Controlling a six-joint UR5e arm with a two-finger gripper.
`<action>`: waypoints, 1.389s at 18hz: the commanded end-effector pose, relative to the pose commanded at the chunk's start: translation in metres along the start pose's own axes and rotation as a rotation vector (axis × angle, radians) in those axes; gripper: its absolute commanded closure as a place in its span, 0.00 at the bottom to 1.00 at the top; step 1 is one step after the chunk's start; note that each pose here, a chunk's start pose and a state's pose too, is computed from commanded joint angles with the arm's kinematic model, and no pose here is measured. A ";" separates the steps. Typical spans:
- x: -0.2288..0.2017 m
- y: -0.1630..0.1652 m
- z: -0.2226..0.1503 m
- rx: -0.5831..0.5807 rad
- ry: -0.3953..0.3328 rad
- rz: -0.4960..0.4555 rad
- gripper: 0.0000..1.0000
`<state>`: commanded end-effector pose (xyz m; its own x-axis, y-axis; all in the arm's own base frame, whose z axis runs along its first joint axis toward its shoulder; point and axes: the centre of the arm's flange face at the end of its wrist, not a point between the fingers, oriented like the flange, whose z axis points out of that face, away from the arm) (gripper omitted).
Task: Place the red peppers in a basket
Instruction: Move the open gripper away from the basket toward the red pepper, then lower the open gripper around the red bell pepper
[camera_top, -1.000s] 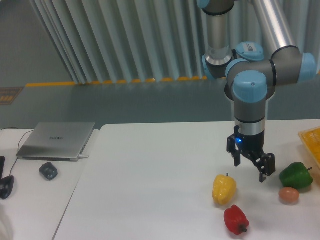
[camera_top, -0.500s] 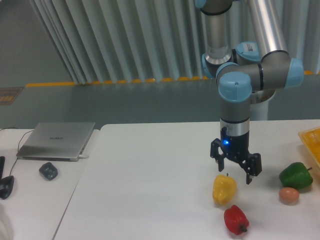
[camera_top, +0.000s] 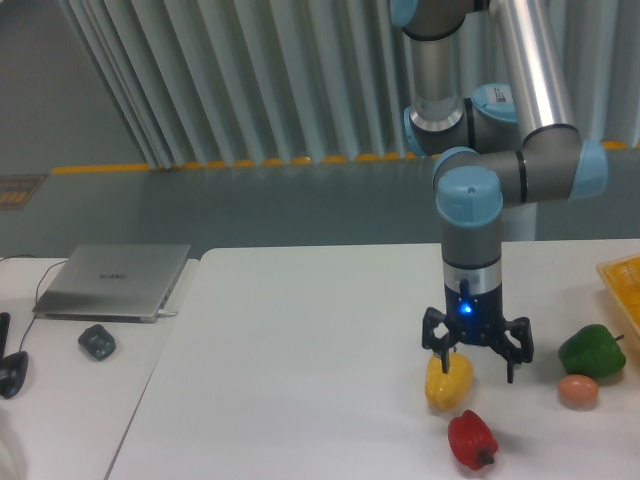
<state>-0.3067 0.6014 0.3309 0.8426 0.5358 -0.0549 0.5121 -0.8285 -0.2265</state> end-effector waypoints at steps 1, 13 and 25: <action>0.000 -0.001 0.001 0.000 0.000 -0.017 0.00; 0.034 -0.025 0.026 0.068 0.012 -0.093 0.00; 0.031 -0.025 0.052 0.034 -0.019 -0.146 0.00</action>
<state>-0.3016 0.6472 0.2837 0.7561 0.6534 -0.0369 0.6228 -0.7357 -0.2663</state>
